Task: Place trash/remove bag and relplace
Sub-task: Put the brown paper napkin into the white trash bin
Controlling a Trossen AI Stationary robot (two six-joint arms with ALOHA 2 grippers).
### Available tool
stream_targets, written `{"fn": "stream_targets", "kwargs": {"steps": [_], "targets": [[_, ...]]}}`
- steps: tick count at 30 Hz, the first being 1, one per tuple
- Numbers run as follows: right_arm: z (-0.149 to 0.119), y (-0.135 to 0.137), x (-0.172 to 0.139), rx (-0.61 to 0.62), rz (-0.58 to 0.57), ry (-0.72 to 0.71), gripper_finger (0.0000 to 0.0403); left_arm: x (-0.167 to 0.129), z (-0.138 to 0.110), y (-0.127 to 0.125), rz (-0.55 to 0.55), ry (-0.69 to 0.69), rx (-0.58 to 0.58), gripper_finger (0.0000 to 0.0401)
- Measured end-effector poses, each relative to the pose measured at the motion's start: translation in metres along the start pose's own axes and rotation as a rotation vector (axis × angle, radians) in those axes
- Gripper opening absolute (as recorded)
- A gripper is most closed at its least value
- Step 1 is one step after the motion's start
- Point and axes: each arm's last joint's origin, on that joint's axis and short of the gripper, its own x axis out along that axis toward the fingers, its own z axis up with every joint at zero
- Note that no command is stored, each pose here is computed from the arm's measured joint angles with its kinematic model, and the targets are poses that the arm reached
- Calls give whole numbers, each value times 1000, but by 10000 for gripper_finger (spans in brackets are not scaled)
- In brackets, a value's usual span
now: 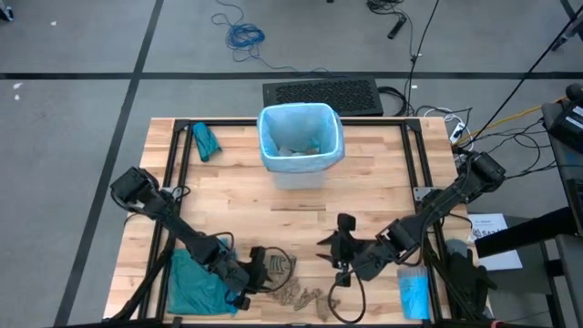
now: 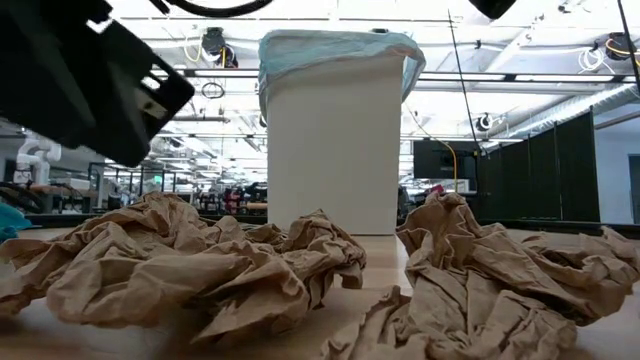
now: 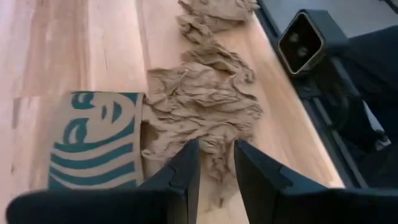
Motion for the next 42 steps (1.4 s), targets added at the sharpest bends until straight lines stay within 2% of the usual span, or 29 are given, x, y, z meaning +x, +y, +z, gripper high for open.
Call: {"fn": "stream_targets", "kwargs": {"steps": [5,10,17,22,25,29,33,38,42], "targets": [[1,-1,0,-12,-36,-23,121,13,-11,3,71,21,-21,96],[2,-2,1,-17,-53,-33,121,19,-13,3,73,12,-20,96],[3,-3,1,-13,-54,-34,121,18,1,-8,-74,-75,-54,96],[2,-3,1,-12,-53,-33,121,18,2,-8,-105,-71,-80,97],[2,-3,1,-13,-53,-32,121,18,3,-9,-127,-82,-80,110],[2,-3,1,-14,-54,-32,121,17,8,-11,-140,-139,38,148],[2,-3,1,-14,-54,-32,121,17,9,-9,-94,-162,179,185],[2,-3,1,-14,-55,-32,121,19,9,-2,-54,-147,237,215],[2,-3,1,-15,-54,-31,121,20,8,1,-36,-124,289,219]]}}
